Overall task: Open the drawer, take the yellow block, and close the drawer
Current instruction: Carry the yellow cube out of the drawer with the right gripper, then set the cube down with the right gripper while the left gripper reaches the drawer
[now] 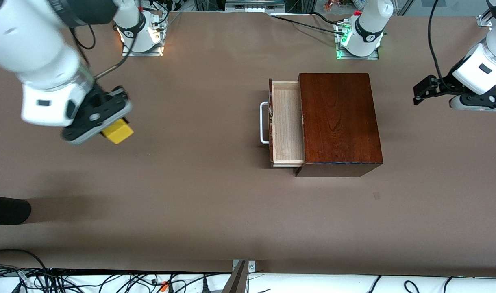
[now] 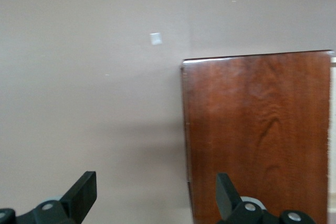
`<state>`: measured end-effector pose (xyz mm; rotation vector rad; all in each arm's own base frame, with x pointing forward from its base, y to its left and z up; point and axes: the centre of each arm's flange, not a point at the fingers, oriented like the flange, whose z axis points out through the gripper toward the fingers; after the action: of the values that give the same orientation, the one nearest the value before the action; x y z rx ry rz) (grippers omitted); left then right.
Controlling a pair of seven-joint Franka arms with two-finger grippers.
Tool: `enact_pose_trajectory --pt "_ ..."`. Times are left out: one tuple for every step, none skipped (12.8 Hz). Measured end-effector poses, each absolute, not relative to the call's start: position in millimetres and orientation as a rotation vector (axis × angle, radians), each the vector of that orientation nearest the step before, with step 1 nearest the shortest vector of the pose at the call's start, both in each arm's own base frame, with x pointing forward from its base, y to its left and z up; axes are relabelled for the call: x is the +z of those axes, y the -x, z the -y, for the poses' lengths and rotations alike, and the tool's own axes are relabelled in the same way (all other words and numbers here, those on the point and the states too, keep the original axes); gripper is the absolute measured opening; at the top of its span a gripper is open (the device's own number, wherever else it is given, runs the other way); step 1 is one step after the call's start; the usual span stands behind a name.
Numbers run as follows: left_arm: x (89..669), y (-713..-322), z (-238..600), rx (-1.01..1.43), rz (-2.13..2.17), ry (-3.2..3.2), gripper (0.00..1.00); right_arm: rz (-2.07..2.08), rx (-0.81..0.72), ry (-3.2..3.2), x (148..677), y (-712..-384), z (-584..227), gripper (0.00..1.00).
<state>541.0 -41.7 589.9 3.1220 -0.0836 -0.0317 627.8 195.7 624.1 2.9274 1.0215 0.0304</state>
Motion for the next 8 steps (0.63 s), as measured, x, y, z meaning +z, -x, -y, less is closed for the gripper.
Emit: enact_pose_trajectory --pt "586 -541 59 -0.048 0.129 -3.1 1.0 -0.967 -0.003 -2.997 613 -635 -171 0.55" --pt "578 -542 83 -0.07 0.194 -3.09 1.0 -0.888 -0.038 -3.082 595 -643 -135 0.55" --pt "569 -542 113 -0.095 0.275 -3.082 1.0 -0.789 -0.054 -3.147 574 -651 -95 0.55" --pt "559 -539 146 -0.125 0.364 -3.072 1.0 -0.691 -0.059 -3.189 548 -654 -57 0.55" --pt "548 -535 179 -0.153 0.455 -3.058 1.0 -0.603 -0.069 -3.215 519 -654 -25 0.55" --pt "538 -529 214 -0.18 0.553 -3.037 1.0 -0.533 -0.079 -3.223 489 -650 0 0.55" --pt "529 -524 247 -0.198 0.644 -3.011 1.0 -0.498 -0.08 -3.214 466 -645 12 0.55" --pt "521 -519 278 -0.212 0.738 -2.975 1.0 -0.478 -0.074 -3.201 447 -640 16 0.55"
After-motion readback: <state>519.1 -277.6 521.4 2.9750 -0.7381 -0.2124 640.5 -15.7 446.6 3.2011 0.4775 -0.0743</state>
